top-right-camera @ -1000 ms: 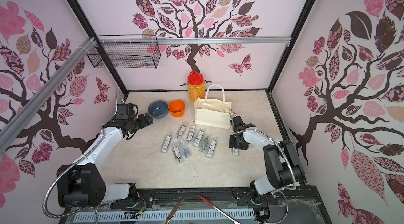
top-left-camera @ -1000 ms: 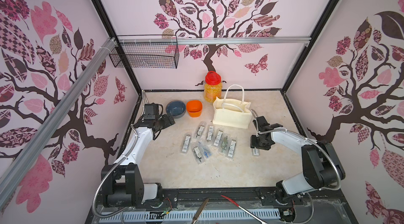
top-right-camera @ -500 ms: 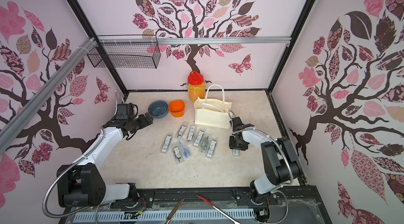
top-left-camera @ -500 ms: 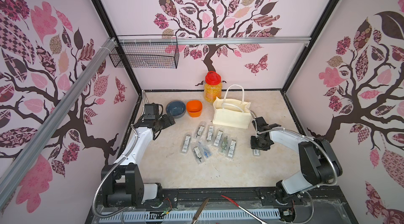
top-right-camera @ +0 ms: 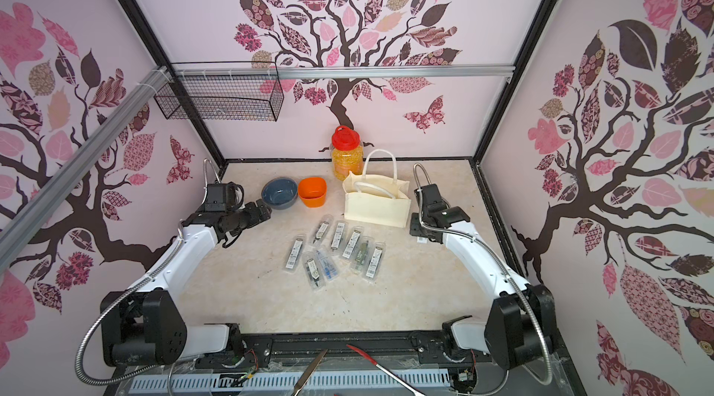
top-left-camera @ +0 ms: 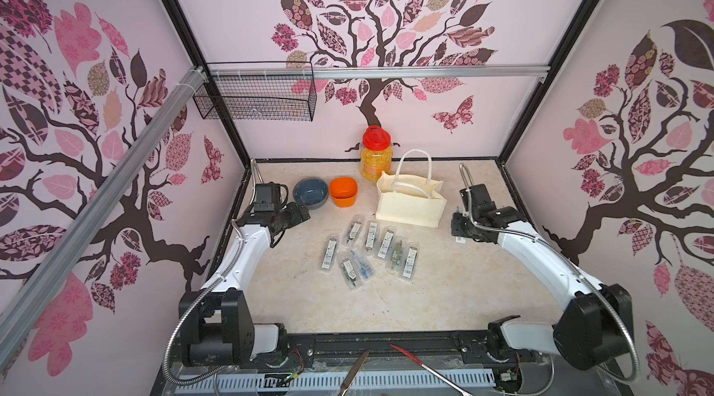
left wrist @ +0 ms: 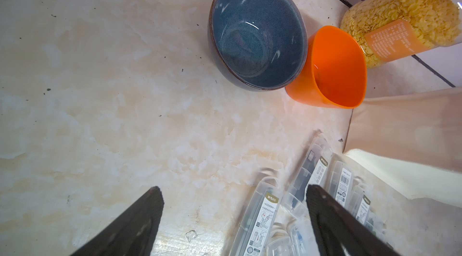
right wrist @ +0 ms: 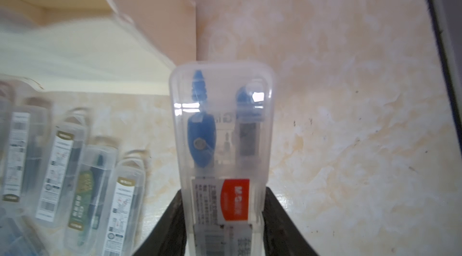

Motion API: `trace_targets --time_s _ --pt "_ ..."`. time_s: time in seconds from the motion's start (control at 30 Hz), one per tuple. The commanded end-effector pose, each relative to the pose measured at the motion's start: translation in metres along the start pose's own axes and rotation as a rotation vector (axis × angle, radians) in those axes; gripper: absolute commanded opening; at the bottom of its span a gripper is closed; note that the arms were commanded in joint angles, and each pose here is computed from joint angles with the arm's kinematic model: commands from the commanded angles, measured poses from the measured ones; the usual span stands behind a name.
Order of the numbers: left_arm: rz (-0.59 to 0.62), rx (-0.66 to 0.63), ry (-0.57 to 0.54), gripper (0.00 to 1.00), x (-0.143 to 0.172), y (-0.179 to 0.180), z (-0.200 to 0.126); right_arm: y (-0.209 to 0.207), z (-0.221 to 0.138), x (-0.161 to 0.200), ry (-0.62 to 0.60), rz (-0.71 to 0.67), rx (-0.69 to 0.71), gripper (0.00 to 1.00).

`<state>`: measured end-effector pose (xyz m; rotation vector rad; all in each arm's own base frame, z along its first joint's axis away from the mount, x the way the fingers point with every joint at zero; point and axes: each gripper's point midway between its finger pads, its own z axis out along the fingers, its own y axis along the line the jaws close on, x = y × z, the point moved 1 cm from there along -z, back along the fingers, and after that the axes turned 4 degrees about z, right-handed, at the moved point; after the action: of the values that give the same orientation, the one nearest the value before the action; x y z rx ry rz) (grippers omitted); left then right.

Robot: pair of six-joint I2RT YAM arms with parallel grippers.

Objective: Put the compass set into the canvas bag
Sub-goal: Pick up the compass set at the center of the board, then place the compass set in the canvas bag.

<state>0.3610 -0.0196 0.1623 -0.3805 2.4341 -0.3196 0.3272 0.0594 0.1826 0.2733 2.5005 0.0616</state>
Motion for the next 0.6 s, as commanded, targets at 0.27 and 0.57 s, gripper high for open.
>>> trace_targets --time_s 0.27,0.57 --pt "-0.008 0.042 -0.023 0.93 -0.007 -0.008 -0.006 0.081 -0.062 -0.139 -0.395 -0.343 -0.257 0.4" --pt "0.004 0.032 -0.016 0.93 -0.004 -0.005 -0.003 0.138 -0.039 -0.156 -0.574 -0.703 -0.409 0.39"
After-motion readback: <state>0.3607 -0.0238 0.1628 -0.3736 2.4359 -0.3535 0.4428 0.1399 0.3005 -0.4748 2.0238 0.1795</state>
